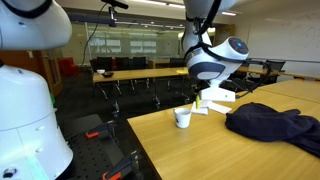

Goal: Put the marker inside the mug cup

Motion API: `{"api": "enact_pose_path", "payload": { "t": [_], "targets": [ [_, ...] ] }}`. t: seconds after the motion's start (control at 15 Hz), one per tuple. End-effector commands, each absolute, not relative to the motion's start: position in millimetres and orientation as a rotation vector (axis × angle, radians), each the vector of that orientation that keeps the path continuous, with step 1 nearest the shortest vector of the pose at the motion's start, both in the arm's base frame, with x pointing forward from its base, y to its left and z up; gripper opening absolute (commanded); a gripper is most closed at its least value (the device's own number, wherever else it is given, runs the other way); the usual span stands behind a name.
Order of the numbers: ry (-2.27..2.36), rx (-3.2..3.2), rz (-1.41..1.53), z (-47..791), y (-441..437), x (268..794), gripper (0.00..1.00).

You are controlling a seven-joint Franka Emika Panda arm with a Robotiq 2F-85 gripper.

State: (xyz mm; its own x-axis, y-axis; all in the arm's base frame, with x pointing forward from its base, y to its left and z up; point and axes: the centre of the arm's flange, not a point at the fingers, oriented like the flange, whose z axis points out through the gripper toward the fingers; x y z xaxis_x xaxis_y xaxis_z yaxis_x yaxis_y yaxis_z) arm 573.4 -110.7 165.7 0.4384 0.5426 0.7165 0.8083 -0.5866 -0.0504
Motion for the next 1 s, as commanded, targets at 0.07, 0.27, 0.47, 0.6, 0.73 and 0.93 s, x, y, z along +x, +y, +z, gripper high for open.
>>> {"api": "enact_pose_path", "payload": {
  "t": [0.07, 0.27, 0.47, 0.6, 0.73, 0.93],
  "targets": [
    [-1.297, -2.035, -1.0, 148.1, -92.3, 569.7, 0.05],
    [-1.386, -1.855, -0.987, 144.7, -74.2, 572.1, 0.05],
    [-1.447, -1.682, -0.972, 132.9, -70.4, 580.6, 0.05],
    [-1.48, -1.568, -0.957, 124.5, -71.5, 585.3, 0.05],
    [-1.491, -1.45, -0.954, 117.6, -70.0, 590.2, 0.05],
    [-1.49, -1.269, -0.931, 104.8, -57.5, 595.0, 0.05]
  ]
}}
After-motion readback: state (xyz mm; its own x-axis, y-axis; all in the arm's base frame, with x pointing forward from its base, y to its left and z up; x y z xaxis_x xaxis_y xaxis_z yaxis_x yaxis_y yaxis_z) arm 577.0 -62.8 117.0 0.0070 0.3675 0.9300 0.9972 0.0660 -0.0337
